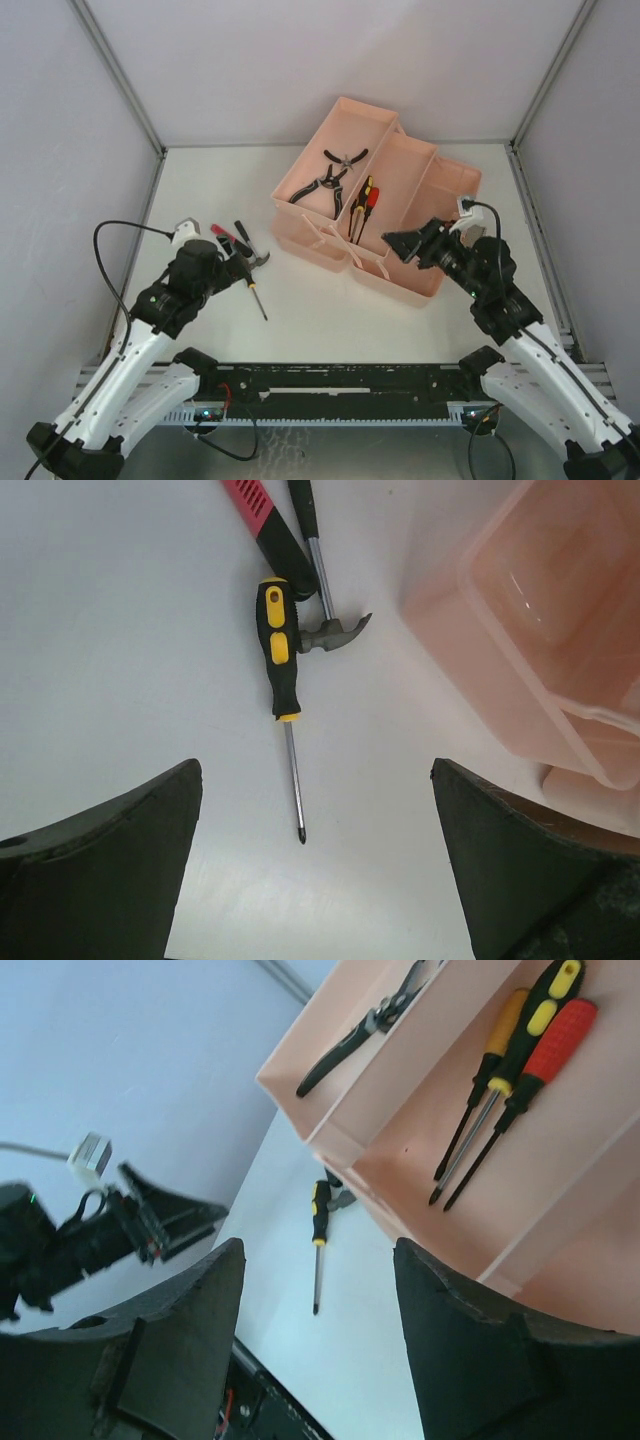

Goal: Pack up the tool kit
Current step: Pick up the screwdriver from the center of the board.

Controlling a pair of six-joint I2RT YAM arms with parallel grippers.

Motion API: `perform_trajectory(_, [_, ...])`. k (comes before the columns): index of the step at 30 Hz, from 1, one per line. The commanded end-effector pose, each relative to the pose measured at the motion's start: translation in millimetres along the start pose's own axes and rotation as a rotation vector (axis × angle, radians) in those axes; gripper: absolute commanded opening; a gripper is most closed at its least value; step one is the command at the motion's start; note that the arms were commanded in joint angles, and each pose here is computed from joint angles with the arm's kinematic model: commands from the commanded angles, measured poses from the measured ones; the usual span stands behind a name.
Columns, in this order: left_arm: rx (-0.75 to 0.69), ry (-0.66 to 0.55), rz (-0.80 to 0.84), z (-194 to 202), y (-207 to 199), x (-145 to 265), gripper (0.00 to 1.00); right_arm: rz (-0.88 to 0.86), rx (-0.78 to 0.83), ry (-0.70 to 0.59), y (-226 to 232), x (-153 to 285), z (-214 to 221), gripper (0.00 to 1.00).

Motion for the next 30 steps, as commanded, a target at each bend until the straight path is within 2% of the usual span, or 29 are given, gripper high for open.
perform_trajectory(1, [-0.034,-0.024,0.055,-18,-14,-3,1.00,-0.128,0.089,-0.016,18,21,3,0.63])
perform_trajectory(6, [-0.025,-0.014,0.036,-26,-15,-10,1.00,-0.085,0.125,-0.090,14,38,-8,0.70])
perform_trajectory(11, [-0.006,-0.012,0.028,-27,-13,-19,1.00,-0.026,0.147,-0.120,2,44,-10,0.71])
perform_trajectory(18, [-0.023,0.025,-0.016,-29,-8,-38,1.00,-0.037,0.194,-0.170,0,51,-11,0.72])
perform_trajectory(23, [-0.042,0.070,-0.037,-24,-8,-59,1.00,-0.046,0.198,-0.158,1,52,-8,0.88])
perform_trajectory(30, [-0.104,0.190,-0.143,-11,-2,-100,1.00,-0.008,0.205,-0.147,-7,49,-6,0.90])
Point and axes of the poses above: each gripper's point midway between its finger pads, its own x axis back along the fingers, its own y axis along the line the jaws close on, z = x × y, the point moved 1 cm from there along x, back along the fingers, and after that the axes turned 7 degrees about x, right-handed, at the moved point
